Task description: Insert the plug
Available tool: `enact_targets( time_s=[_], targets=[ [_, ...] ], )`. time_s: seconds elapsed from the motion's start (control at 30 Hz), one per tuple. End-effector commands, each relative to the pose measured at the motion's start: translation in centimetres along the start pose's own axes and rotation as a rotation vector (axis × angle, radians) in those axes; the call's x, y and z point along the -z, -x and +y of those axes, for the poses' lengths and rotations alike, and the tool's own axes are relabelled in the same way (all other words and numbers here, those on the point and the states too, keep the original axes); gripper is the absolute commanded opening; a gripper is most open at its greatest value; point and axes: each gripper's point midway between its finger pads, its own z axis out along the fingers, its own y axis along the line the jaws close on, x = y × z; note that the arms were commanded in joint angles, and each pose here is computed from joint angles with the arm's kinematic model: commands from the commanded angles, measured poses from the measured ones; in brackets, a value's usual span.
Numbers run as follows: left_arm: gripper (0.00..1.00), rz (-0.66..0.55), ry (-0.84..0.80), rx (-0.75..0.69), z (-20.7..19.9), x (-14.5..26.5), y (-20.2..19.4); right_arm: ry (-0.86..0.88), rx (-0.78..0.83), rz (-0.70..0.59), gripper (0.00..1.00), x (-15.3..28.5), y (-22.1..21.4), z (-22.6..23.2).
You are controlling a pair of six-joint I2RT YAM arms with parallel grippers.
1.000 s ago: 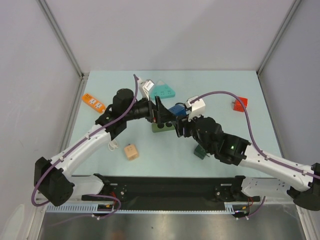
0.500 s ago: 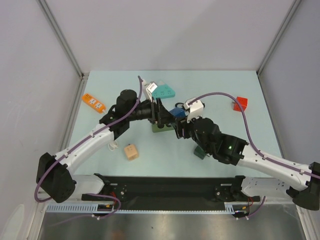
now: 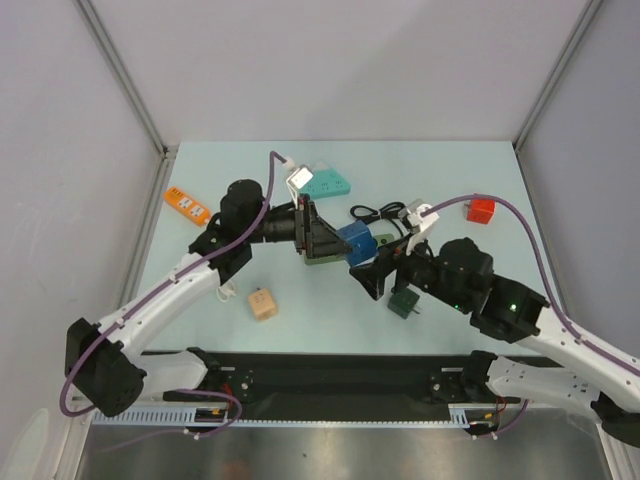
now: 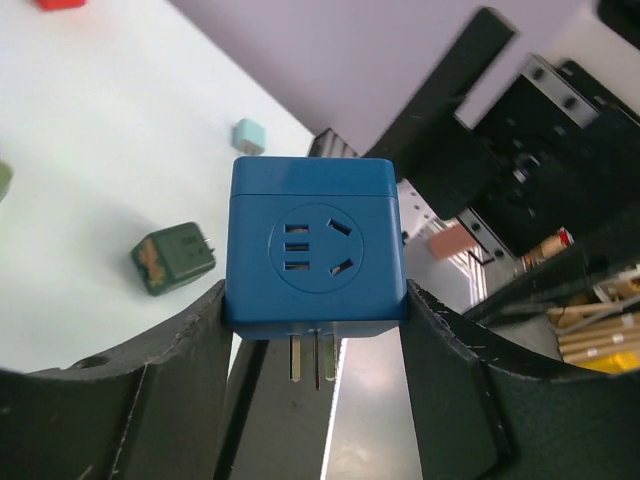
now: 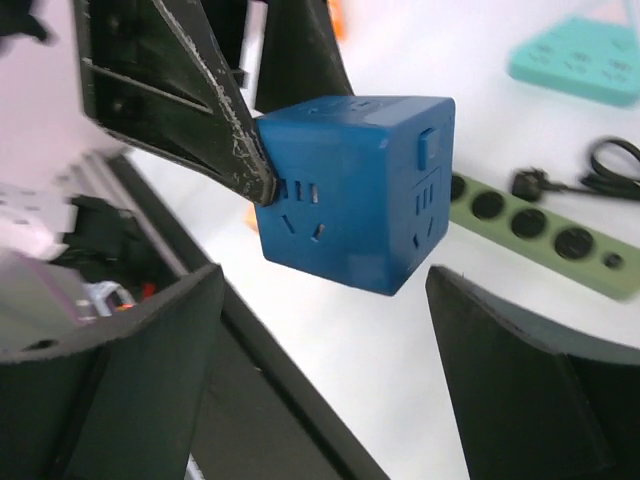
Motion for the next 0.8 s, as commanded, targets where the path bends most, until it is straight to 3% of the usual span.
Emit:
enact_targets(
  time_s=[0.0, 0.27, 0.53, 0.77],
  targets=[
    [0.0, -0.016, -0.188, -0.166, -5.0, 1.5, 0.7, 0.22, -0.063, 0.01, 0.88, 2.7, 1.5, 3.4],
    [0.0, 0.002, -0.429, -0.336, -10.3, 4.1, -0.9, 0.447, -0.157, -0.025, 0.9, 5.1, 4.1, 5.7],
    [0.0, 0.021, -0.47, -0.37, -11.2, 4.5, -1.7, 0.53, -0.159, 0.018, 0.9, 4.5, 4.1, 7.0],
    [0.0, 0.038, -0.48, -0.367, -11.1, 4.2, -2.4, 0.62, -0.158, -0.014, 0.84, 4.2, 4.6, 8.2]
  ],
)
